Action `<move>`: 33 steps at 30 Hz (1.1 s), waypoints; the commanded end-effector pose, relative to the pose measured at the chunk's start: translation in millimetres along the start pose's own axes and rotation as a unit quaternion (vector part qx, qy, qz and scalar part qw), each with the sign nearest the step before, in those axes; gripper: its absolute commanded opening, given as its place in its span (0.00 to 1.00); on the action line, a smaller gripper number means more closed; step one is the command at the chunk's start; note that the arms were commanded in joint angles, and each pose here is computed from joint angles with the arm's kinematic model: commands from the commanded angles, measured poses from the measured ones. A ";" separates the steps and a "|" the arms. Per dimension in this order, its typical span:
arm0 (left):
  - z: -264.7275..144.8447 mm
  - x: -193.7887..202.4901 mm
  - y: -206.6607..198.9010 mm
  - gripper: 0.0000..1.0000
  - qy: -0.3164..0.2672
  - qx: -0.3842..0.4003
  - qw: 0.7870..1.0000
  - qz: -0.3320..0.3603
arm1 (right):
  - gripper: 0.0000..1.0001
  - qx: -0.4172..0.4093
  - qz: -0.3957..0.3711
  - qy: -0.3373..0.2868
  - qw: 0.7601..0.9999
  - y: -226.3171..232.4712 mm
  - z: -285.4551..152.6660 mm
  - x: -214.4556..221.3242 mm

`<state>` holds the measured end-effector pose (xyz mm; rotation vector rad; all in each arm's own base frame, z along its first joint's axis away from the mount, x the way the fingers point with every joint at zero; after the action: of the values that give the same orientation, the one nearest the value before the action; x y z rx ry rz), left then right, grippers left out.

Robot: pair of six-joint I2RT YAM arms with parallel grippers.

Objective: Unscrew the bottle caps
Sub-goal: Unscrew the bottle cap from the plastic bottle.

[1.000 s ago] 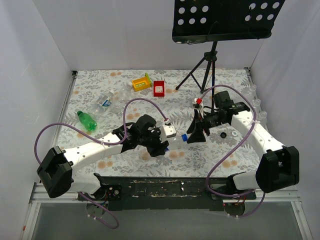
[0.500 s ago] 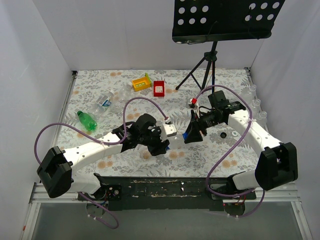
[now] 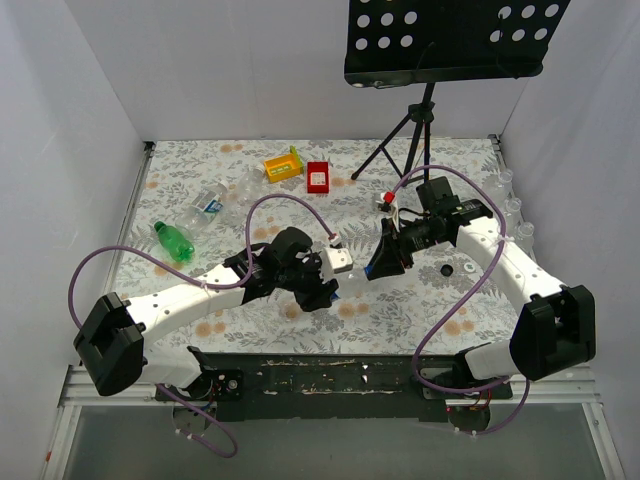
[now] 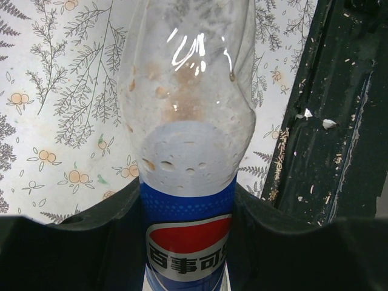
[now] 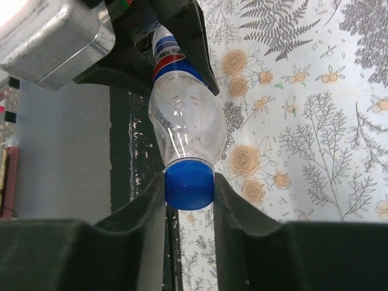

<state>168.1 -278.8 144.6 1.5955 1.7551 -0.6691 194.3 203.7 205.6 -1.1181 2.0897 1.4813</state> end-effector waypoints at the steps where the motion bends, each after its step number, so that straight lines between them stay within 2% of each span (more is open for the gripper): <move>1: -7.2 -17.2 2.3 0.10 -0.028 -0.004 1.000 0.013 | 0.24 -0.017 -0.024 0.000 1.000 7.9 -1.1 -6.8; 4: -10.5 -19.7 -1.2 0.08 -0.040 0.003 0.999 0.016 | 0.05 -0.026 -0.043 0.007 0.999 10.7 -2.1 -3.7; 5: -10.9 -19.7 -4.7 0.08 -0.045 0.012 0.999 0.018 | 0.01 -0.031 -0.049 0.011 0.998 12.8 -2.1 -1.8; 8: -16.4 -24.3 -12.8 0.06 -0.065 0.041 0.997 0.020 | 0.01 -0.049 -0.100 0.027 0.993 22.9 -2.1 0.7; 12: -26.6 -28.9 -24.7 0.06 -0.090 0.113 0.990 -0.002 | 0.01 -0.049 -0.225 0.049 0.972 32.5 -0.9 0.8; 14: -32.7 -27.8 -27.6 0.06 -0.100 0.150 0.983 -0.023 | 0.01 -0.038 -0.308 0.065 0.948 35.2 -0.1 1.6; 16: -38.8 -24.0 -26.1 0.06 -0.106 0.177 0.977 -0.047 | 0.01 -0.001 -0.405 0.076 0.911 34.9 -3.4 -3.7; 18: -43.8 -23.6 -24.7 0.06 -0.114 0.197 0.972 -0.063 | 0.01 0.042 -0.469 0.083 0.878 28.9 -2.7 -9.7; 19: -44.2 -23.3 -22.7 0.05 -0.116 0.197 0.971 -0.067 | 0.01 0.051 -0.478 0.092 0.872 25.5 -3.2 -12.2; 22: -42.0 -26.2 -19.4 0.06 -0.122 0.194 0.971 -0.067 | 0.01 0.065 -0.472 0.091 0.875 21.6 -3.6 -18.2; 25: -37.6 -24.1 -15.8 0.06 -0.113 0.185 0.974 -0.071 | 0.02 0.058 -0.450 0.073 0.888 27.3 -1.1 -19.8; 26: -36.8 -24.3 -13.4 0.05 -0.112 0.180 0.975 -0.072 | 0.07 0.060 -0.446 0.066 0.891 27.7 -0.3 -20.6; 28: -35.5 -23.3 -11.0 0.06 -0.108 0.170 0.977 -0.073 | 0.24 0.071 -0.422 0.055 0.902 28.1 -1.8 -22.0; 30: -35.5 -22.9 -8.1 0.05 -0.105 0.157 0.979 -0.073 | 0.47 0.081 -0.397 0.043 0.913 29.5 -3.9 -24.1; 33: -38.1 -23.8 -2.2 0.05 -0.105 0.126 0.984 -0.069 | 0.73 0.084 -0.358 0.009 0.930 34.0 -10.5 -31.7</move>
<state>151.8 -262.9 162.0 1.5538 1.7641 -1.1812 177.6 217.2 236.3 -1.7534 1.4237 0.9189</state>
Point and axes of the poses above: each gripper's point midway between its finger pads, its own z axis out along the fingers, its own y axis along the line the jaws close on, x = y × z, the point moved 3 cm from there along -z, back along the fingers, and after that the axes turned 12 degrees about z, right-handed, at the moved point
